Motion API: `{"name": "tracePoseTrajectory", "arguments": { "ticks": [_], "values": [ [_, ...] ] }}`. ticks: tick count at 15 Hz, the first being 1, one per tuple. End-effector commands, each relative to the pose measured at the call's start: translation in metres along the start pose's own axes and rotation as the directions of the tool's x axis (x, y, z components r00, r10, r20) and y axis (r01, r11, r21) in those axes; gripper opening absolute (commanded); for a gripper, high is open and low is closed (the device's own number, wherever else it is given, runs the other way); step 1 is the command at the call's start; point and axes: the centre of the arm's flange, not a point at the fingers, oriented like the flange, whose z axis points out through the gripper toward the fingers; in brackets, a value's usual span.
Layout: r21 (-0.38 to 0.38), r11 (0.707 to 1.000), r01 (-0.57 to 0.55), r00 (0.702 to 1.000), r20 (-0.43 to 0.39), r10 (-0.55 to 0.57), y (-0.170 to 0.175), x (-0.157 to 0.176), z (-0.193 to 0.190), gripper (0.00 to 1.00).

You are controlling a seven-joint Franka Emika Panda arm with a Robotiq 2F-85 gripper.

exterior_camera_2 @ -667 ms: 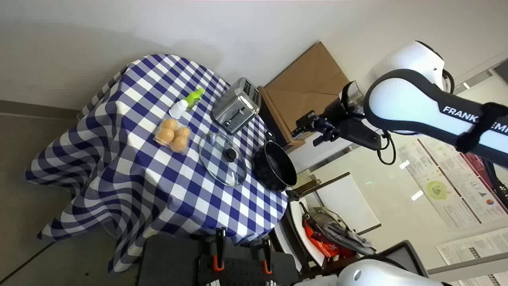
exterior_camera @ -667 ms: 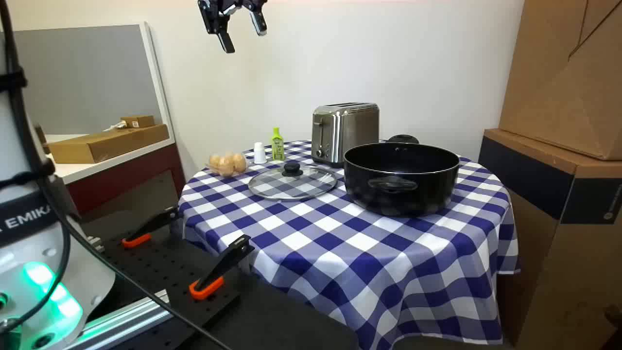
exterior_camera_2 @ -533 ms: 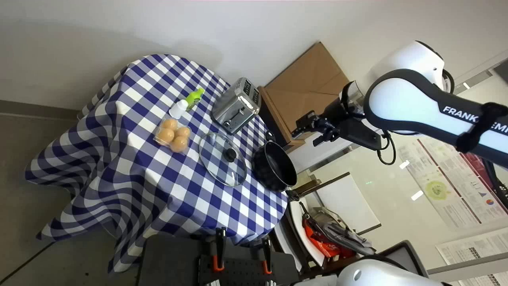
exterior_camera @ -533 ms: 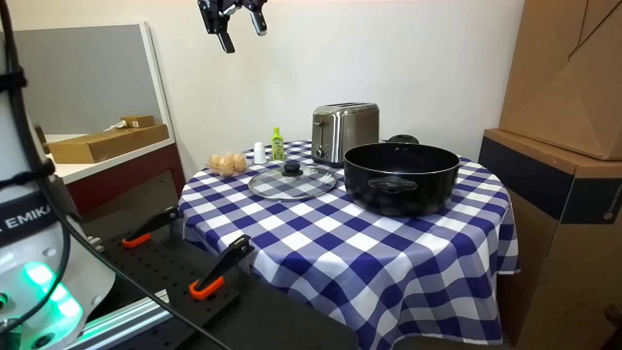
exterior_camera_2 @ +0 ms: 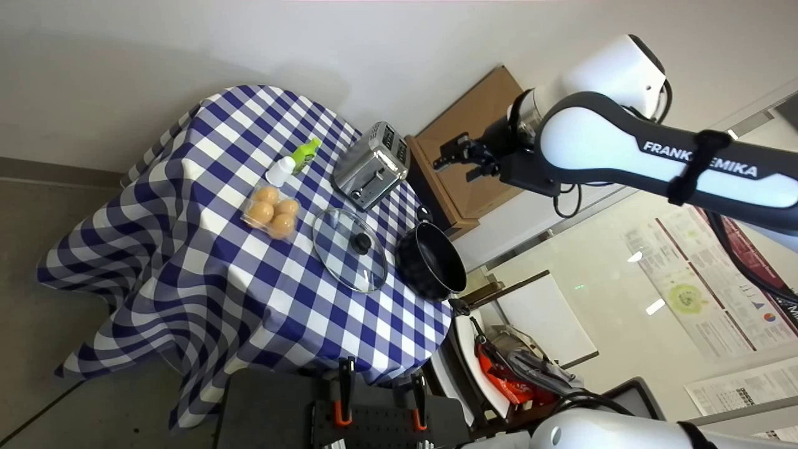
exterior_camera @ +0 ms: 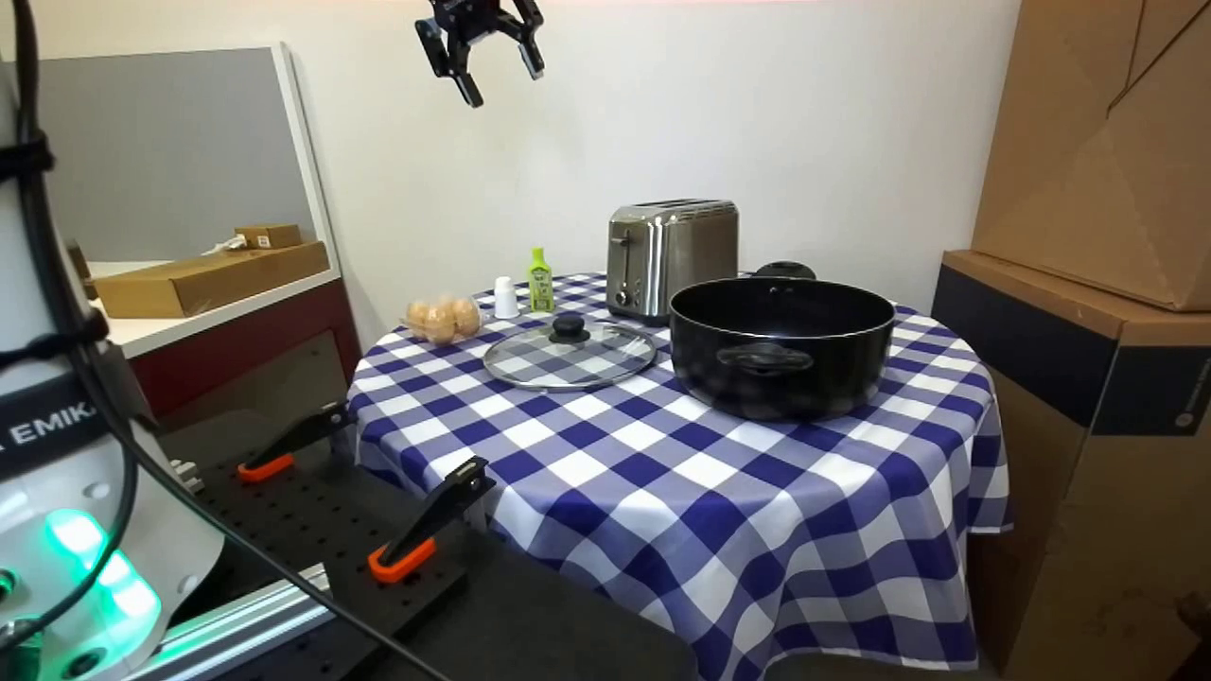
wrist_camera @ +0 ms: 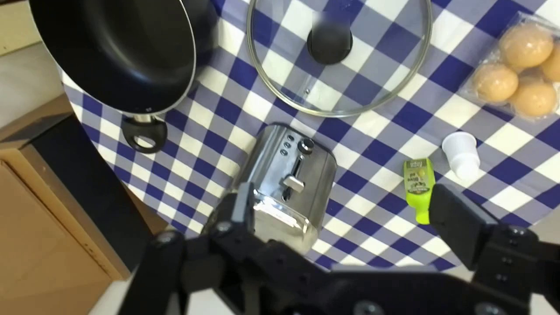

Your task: Move the green bottle to the right

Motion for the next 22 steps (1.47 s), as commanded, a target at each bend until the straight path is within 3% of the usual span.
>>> {"name": "tracePoseTrajectory", "arguments": {
  "ticks": [1,5,7,11,15,22],
  "values": [
    [0.024,1.000,0.012,1.000,-0.022,-0.012,-0.025,0.083,0.025,1.00],
    [0.088,0.995,-0.045,0.996,0.076,0.038,-0.058,0.123,0.059,1.00],
    [0.082,0.994,-0.072,0.991,0.123,0.061,-0.076,0.133,0.081,1.00],
    [0.016,0.994,-0.104,0.979,0.177,0.099,-0.101,0.146,0.121,1.00],
    [-0.047,0.994,-0.099,0.968,0.229,0.107,-0.103,0.156,0.164,1.00],
    [0.075,0.997,-0.012,0.967,0.256,-0.008,-0.103,0.175,0.206,1.00]
  ]
}}
